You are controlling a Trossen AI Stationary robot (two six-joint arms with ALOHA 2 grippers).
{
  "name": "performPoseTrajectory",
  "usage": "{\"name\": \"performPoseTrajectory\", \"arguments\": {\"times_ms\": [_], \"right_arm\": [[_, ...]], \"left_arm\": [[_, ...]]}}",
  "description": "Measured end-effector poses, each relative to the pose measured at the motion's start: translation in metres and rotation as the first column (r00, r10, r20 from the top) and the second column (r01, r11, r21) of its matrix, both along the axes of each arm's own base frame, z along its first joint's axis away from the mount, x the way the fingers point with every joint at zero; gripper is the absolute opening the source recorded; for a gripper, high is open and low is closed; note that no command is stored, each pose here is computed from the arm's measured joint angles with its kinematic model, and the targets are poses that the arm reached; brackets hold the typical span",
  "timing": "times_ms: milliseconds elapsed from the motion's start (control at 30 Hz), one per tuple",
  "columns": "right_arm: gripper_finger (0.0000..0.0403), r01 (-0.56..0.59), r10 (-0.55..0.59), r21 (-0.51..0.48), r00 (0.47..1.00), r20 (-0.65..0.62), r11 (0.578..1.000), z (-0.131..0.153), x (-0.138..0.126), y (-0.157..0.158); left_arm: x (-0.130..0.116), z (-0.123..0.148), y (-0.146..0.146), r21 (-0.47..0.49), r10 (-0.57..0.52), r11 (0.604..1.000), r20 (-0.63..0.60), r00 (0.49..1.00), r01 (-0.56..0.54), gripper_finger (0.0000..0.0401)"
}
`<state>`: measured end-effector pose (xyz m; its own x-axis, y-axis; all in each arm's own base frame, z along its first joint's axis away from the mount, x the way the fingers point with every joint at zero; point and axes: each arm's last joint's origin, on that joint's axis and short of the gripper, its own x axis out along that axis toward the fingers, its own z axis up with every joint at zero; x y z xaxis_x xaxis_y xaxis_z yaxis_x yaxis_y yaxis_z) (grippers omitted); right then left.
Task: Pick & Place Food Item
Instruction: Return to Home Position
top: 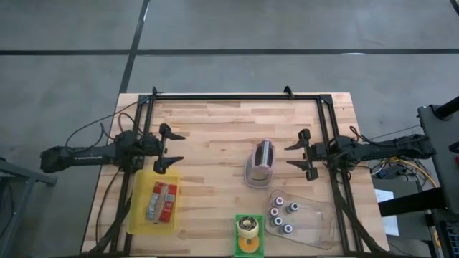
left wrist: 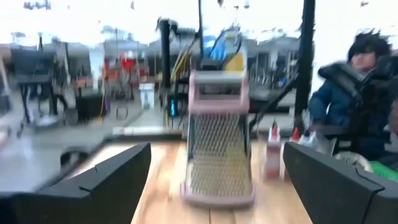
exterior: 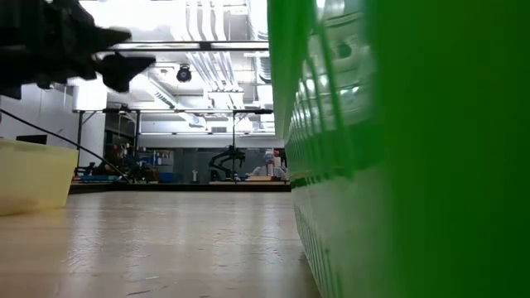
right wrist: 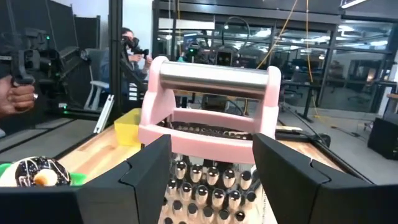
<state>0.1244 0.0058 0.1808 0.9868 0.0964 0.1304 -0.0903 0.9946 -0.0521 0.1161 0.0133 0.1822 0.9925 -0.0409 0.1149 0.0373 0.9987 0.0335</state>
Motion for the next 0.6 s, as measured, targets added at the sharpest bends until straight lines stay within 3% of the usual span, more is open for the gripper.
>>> {"name": "performPoseTrajectory", "arguments": {"times_ms": [133, 600], "right_arm": [[0.0221, -0.002, 0.002, 0.014, 1.000, 0.010, 1.000, 0.001, -0.001, 0.000], [0.0221, 0.001, -0.002, 0.016, 1.000, 0.016, 1.000, 0.002, -0.003, 0.000]], "left_arm": [[-0.005, 0.015, -0.002, 0.025, -0.023, 0.999, 0.078, 0.997, 0.021, 0.0369], [-0.021, 0.001, -0.010, -0.025, -0.084, 0.996, -0.003, 0.996, 0.084, 0.0369]]}}
